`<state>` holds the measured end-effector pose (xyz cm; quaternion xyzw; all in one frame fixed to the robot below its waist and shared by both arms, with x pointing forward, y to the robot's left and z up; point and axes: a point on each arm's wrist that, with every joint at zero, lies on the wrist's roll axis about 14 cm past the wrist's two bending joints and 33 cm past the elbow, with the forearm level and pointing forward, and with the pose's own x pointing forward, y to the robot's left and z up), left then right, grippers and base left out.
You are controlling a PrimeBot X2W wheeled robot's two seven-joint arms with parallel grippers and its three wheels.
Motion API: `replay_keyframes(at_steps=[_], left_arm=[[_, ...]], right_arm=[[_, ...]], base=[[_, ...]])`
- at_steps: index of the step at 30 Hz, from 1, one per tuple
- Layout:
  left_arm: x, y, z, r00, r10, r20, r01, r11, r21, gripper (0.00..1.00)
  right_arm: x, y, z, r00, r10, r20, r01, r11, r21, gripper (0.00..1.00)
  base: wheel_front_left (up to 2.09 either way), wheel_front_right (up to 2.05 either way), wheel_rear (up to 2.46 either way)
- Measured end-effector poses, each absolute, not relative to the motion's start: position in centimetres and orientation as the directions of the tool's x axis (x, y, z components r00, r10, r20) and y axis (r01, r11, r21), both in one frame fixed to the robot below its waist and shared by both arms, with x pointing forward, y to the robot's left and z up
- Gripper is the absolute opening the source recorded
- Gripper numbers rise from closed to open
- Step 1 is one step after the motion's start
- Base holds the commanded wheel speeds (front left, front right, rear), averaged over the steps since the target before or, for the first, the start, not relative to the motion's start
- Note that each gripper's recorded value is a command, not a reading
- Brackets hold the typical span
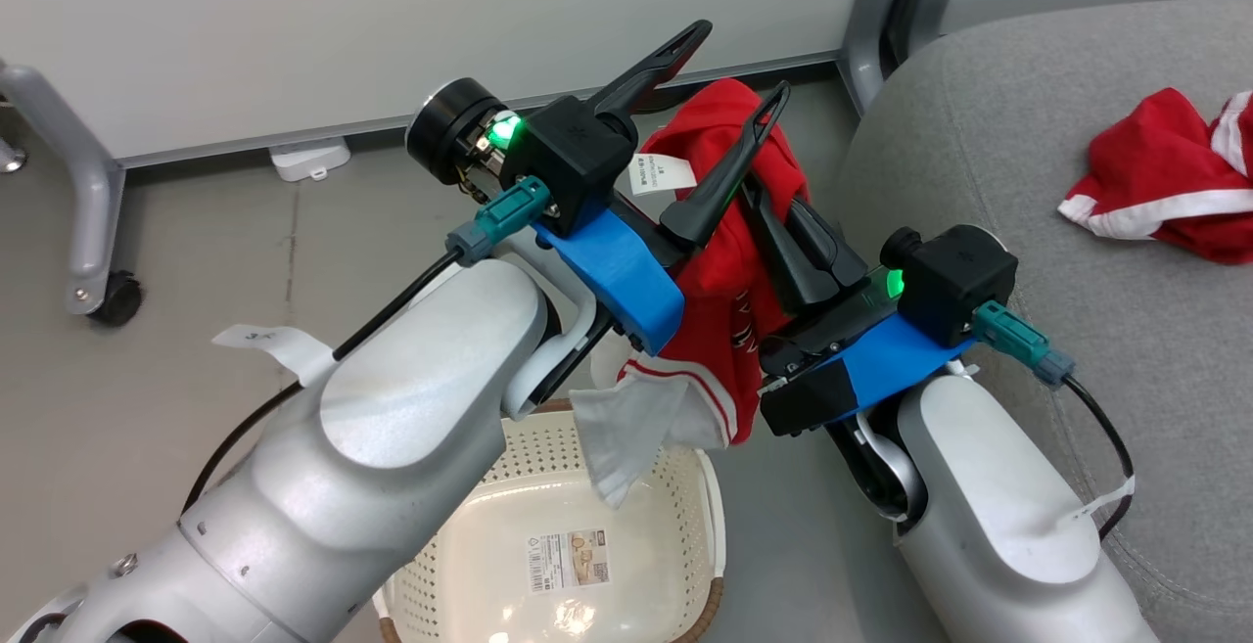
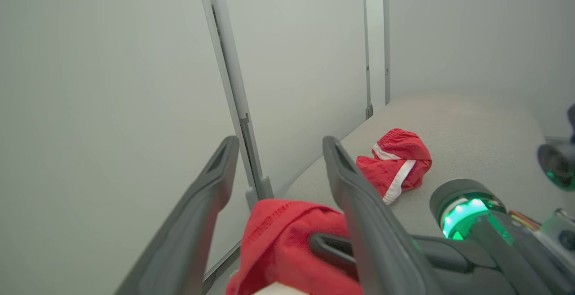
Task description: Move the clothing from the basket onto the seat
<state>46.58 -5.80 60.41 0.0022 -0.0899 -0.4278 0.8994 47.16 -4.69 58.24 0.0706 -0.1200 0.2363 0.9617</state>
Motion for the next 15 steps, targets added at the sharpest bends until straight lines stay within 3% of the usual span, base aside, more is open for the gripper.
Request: replay_keyframes(at_steps=[15], left_arm=[[45.2, -12.3, 56.7, 0.460, -0.880, 0.120, 0.884, 0.466, 0.032, 1.00]], right_arm=[[46.2, -15.2, 55.4, 0.963, 0.180, 0.201, -0.197, 0.978, 0.066, 0.00]], base=[[0.00, 0.00, 0.00]])
